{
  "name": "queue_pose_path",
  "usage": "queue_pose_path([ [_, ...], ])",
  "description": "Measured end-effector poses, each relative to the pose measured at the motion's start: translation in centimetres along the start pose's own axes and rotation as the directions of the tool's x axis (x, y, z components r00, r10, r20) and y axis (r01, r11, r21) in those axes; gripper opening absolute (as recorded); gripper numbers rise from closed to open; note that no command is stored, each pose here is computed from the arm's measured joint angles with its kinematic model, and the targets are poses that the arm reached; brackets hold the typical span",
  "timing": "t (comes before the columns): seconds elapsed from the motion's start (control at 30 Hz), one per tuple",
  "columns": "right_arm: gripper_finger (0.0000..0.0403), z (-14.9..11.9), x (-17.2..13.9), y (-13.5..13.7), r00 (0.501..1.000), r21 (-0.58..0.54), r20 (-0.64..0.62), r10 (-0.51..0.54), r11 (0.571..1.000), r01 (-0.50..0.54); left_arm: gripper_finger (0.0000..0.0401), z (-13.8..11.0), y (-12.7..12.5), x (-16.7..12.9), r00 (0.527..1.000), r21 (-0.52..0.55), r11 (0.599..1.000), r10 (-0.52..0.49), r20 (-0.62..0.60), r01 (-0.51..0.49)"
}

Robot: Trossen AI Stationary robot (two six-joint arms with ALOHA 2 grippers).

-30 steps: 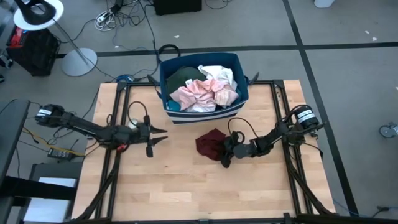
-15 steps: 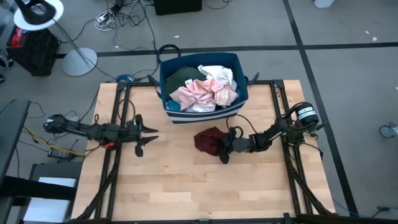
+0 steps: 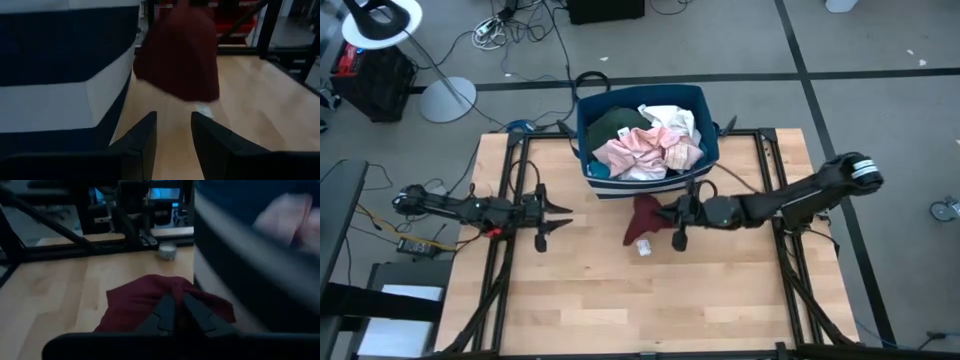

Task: Sort clothes
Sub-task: Put the red underwear into the blue laundry bin

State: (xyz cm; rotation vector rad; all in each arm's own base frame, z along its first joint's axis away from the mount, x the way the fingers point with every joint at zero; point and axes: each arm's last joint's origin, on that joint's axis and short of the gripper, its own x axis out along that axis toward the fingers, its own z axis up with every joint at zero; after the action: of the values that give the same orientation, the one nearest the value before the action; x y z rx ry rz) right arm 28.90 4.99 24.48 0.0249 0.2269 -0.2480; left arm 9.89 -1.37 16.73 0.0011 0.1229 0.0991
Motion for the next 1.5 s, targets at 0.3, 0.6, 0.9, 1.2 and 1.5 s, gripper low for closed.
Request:
queue_pose_path([
  [0.3,0.0010,11.5,-1.1,-1.3,0.995,-0.187,0.079,-0.054,0.980,0.068,0.0127,0.8,0.3,-0.8,0.996,-0.027,1.000,0.002,0.092,0.001],
  [0.6,0.0010,18.9,-1.9,-6.8,0.965,-0.198,0.230,-0.129,0.964,0.176,0.0127,0.7,0.2,-0.7,0.994,-0.009,1.000,-0.007,0.110,0.008],
  [0.9,0.0016,18.8,-1.4,-12.7,0.959,-0.115,0.167,-0.227,0.962,0.248,0.0127,0.3,0.1,-0.4,0.984,0.023,1.000,-0.014,0.179,0.010],
  [1.2,0.0064,15.3,1.3,-16.7,0.938,0.034,-0.090,-0.334,0.941,0.338,0.0127,0.3,0.1,-0.4,0.984,0.025,1.000,-0.015,0.175,0.010],
  [1.5,0.0155,14.4,2.4,-17.7,0.959,0.126,-0.127,-0.252,0.955,0.268,0.0127,0.3,0.1,-0.4,0.985,0.027,1.000,-0.017,0.173,0.013],
])
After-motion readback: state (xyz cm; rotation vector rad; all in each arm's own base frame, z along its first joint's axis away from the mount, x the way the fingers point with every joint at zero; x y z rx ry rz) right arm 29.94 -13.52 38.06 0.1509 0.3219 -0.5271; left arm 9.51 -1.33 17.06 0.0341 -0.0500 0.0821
